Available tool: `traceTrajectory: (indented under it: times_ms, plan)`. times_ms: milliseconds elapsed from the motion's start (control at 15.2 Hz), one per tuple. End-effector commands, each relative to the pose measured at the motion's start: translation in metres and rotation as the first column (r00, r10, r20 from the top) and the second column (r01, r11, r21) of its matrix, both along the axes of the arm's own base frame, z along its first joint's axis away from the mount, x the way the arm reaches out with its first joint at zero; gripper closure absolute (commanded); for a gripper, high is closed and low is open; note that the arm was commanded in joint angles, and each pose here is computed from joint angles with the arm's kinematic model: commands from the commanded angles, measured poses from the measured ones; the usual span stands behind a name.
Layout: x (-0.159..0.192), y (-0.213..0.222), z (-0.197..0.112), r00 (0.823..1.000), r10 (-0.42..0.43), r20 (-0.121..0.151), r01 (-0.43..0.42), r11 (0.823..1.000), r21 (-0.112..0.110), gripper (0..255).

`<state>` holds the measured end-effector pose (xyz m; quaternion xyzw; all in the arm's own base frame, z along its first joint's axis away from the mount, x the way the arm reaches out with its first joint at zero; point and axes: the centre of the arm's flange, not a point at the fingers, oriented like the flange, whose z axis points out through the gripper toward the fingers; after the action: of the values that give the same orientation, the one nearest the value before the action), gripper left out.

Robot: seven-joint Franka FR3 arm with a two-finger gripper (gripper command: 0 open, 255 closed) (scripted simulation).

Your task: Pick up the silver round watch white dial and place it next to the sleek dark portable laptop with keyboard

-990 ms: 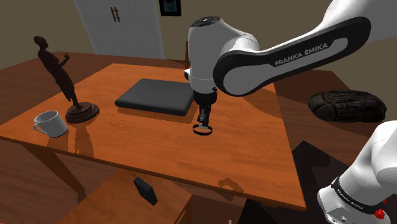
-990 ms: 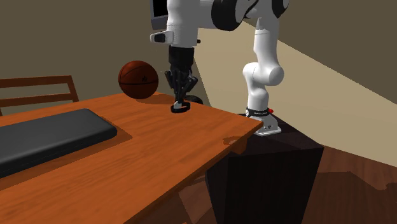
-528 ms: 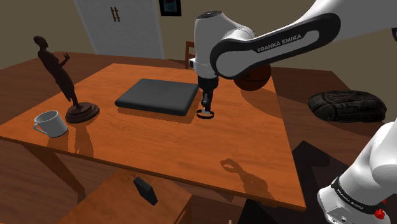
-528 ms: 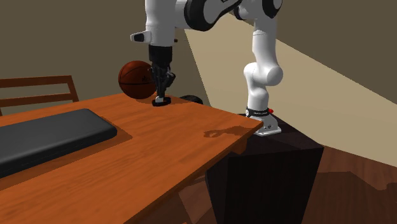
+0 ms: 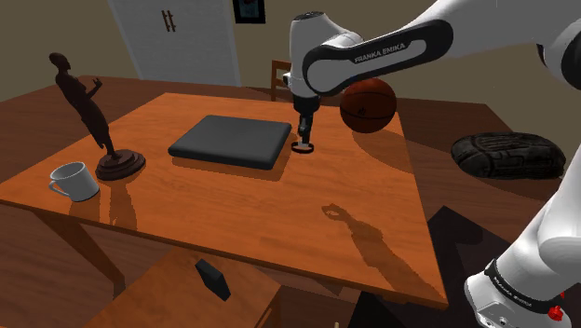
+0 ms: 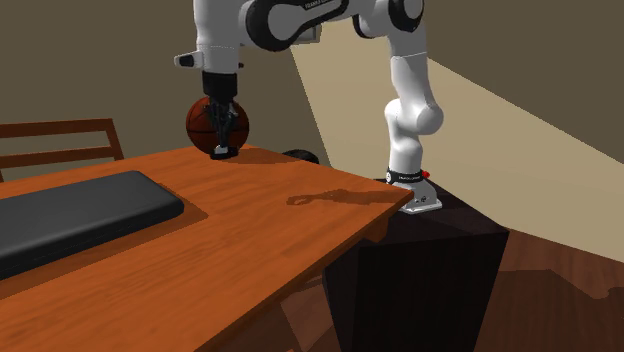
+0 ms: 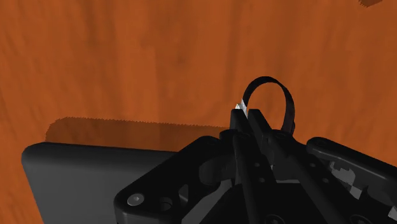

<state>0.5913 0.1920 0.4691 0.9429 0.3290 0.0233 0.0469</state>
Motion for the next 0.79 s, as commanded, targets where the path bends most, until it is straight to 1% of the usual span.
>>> traceTrajectory:
  times_ms: [0,660,726]
  plan:
    - [0.019,-0.019,0.000,1.000,0.001,0.000,-0.001,1.000,0.000,255]
    - [0.114,-0.111,0.000,1.000,0.001,0.000,-0.001,1.000,0.000,255]
    - [0.127,-0.125,0.000,1.000,0.001,0.000,-0.001,1.000,0.000,255]
